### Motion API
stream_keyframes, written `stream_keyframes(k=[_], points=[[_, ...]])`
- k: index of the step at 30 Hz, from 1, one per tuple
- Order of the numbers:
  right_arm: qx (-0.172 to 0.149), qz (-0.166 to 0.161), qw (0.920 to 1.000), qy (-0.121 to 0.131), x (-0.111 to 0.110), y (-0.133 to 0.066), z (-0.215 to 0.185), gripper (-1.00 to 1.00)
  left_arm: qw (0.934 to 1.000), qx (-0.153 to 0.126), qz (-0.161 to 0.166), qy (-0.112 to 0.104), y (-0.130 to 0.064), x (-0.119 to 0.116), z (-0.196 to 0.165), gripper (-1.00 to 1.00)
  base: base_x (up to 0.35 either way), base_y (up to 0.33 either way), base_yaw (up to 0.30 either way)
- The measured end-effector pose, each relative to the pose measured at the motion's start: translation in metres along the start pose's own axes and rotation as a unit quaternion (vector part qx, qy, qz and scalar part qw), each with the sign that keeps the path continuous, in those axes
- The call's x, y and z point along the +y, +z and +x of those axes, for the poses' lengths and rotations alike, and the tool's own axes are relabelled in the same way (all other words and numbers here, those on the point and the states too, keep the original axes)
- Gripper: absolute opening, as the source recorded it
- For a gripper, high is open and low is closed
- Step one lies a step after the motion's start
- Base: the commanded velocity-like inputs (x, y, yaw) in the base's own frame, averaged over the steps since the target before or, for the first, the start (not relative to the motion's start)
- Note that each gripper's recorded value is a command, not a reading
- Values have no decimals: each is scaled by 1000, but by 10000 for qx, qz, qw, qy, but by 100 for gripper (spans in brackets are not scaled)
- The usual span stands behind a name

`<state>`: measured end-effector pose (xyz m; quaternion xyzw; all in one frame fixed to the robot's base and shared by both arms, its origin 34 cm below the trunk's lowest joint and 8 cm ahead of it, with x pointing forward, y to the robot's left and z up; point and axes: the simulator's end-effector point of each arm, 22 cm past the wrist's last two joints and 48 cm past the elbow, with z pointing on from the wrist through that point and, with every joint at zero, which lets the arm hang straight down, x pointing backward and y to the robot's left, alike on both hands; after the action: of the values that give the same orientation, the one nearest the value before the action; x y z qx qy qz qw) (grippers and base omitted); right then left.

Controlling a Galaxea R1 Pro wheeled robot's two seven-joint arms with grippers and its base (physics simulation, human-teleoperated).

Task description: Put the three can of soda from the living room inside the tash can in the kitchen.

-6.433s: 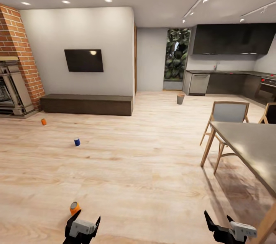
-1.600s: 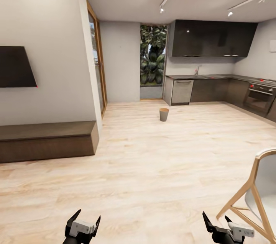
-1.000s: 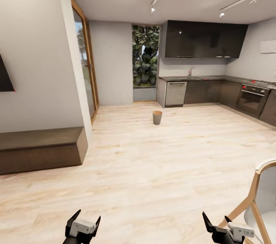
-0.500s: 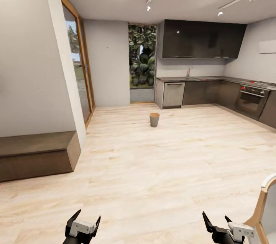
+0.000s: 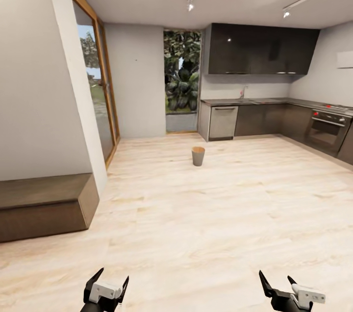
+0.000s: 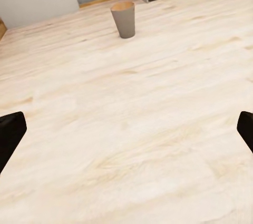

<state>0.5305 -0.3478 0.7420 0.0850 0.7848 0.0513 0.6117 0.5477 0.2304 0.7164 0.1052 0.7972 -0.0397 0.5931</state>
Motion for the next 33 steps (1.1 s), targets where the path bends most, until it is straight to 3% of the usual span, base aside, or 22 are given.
stream_keyframes(k=[19, 33], points=[[0, -8, 10000, -1, 1, 0, 0, 100, 10000, 8, 28, 1, 0, -2, 0, 100, 289, 192, 0], [3, -11, 10000, -1, 1, 0, 0, 100, 10000, 8, 9, 1, 0, -1, 0, 100, 317, 44, 0]])
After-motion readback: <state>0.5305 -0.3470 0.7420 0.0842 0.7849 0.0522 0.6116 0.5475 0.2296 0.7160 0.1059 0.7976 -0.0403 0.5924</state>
